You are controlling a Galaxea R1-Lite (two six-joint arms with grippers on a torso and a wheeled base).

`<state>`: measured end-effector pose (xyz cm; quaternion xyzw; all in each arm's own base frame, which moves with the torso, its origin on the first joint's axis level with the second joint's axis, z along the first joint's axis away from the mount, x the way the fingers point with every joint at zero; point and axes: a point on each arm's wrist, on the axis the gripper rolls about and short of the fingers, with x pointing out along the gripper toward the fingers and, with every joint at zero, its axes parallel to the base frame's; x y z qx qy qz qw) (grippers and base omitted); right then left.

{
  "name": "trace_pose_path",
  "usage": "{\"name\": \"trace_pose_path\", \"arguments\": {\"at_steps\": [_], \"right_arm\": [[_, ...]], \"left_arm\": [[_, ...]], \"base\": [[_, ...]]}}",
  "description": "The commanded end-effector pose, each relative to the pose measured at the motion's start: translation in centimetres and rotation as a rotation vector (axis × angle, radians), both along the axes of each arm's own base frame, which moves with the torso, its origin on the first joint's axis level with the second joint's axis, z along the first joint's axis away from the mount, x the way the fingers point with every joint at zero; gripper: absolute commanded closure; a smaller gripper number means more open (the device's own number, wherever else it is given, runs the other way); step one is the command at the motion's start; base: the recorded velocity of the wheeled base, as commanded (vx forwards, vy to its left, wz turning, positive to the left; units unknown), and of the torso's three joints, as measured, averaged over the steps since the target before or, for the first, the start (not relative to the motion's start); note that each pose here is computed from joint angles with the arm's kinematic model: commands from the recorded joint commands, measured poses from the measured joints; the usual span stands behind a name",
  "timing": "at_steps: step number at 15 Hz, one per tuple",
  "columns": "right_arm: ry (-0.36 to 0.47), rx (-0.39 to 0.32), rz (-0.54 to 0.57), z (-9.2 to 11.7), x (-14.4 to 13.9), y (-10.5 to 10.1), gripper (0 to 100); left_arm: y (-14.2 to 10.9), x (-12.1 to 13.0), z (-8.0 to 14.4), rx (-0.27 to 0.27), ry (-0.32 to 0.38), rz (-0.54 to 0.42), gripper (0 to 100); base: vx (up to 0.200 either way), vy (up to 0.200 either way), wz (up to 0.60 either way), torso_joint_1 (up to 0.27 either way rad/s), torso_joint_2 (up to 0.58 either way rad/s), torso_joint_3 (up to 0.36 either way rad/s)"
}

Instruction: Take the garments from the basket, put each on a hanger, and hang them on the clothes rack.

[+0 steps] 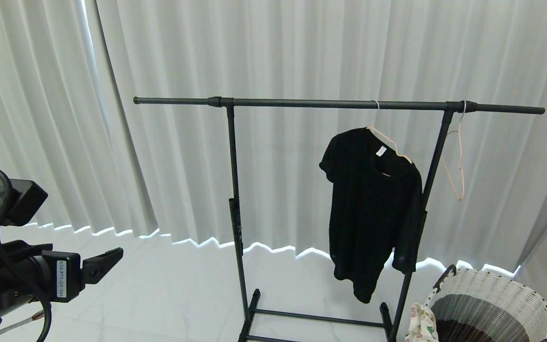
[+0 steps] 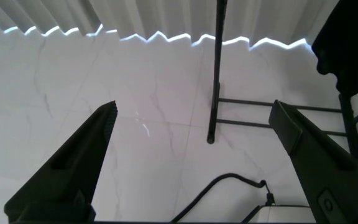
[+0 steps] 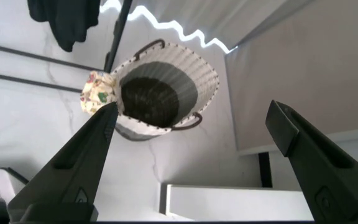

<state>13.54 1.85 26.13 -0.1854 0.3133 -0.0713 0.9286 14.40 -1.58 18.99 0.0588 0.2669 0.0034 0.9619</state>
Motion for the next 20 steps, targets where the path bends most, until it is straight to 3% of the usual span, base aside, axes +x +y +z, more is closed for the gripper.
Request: {"name": "trace_pose_path", "arguments": {"at_steps": [1,5,9,16,20], "right_arm": [[0.012,-0.003,0.000,-0.2,0.1,0.0,0],[0.024,-0.006,0.000,-0.6,0.1,0.0,0],[0.033,-0.008,-0.020,-0.7,0.3,-0.2,0],[0.048,-0.010,-0.022,-1.3,0.0,-0.3,0],[0.073,-0.015,-0.020,-2.8,0.4,-0.2,0]], "left_arm": [[0.0,0.1,-0.1,0.001,0.005,0.001,0],[0.0,-0.3,-0.8,0.005,0.028,0.000,0],[0.0,0.1,-0.7,0.005,-0.012,-0.005,0],[0.0,-0.3,-1.3,0.009,0.007,-0.010,0],[-0.2,-0.2,-1.3,0.019,0.006,-0.027,0]], "base": [[0.000,0.000,0.00,-0.193,0.47,0.246],[0.000,0.000,0.00,-0.203,0.49,0.276],[0.000,0.000,0.00,-0.192,0.48,0.282],[0.000,0.000,0.00,-0.160,0.46,0.296],[0.050,0.000,0.00,-0.033,0.13,0.086]]}}
